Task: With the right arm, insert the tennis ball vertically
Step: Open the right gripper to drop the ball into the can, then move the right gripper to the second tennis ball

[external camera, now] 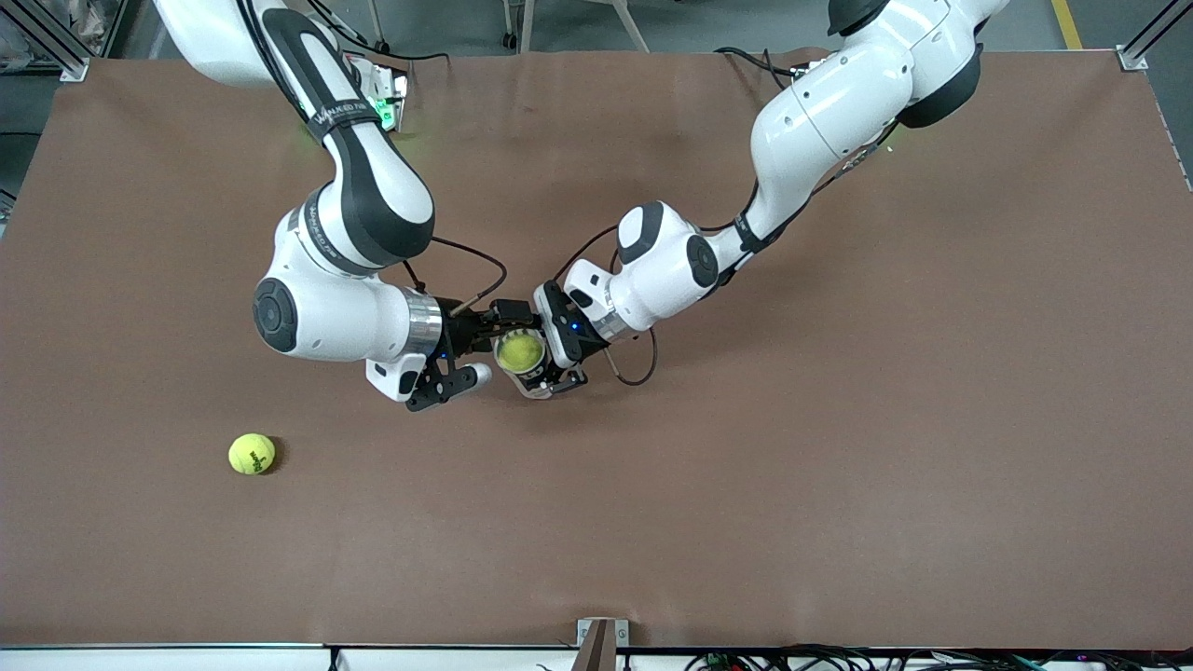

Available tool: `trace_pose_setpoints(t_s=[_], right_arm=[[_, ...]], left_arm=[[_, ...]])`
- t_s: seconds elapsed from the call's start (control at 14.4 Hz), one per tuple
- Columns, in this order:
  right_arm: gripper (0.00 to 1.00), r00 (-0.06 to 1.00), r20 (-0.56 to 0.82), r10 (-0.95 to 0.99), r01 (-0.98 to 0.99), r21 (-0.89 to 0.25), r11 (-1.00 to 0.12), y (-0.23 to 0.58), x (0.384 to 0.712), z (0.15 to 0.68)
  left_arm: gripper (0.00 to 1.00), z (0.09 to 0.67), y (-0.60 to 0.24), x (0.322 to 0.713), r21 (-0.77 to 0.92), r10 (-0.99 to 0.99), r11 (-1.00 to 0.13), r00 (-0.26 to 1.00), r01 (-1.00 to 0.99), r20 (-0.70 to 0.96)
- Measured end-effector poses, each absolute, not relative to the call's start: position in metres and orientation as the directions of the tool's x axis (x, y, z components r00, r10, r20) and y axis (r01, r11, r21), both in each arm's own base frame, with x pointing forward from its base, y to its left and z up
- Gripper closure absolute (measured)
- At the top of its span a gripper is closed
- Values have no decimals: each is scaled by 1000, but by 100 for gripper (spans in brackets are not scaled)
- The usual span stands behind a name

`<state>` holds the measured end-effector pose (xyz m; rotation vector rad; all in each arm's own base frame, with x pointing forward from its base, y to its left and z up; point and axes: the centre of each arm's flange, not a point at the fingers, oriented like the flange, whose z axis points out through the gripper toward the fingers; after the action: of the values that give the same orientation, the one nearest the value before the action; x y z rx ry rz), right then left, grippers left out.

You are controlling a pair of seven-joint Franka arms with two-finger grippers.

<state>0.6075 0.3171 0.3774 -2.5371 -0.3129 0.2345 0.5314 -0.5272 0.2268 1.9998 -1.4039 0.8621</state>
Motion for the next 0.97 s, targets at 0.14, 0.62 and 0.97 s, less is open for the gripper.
trace_pose_setpoints(t_s=[0.14,0.62,0.97], right_arm=[[0,958,-97,270,175,-549,-817,314,609,377],[0,982,-98,163,121,-342,-932,169,659,379],[0,986,-103,130,118,-120,-986,73,672,379]], left_arm=[[27,227,-527,531,70,-601,-308,251,-949,759],[26,227,-527,532,70,-601,-309,251,-949,759],[25,227,-526,532,70,-601,-310,252,-948,759]])
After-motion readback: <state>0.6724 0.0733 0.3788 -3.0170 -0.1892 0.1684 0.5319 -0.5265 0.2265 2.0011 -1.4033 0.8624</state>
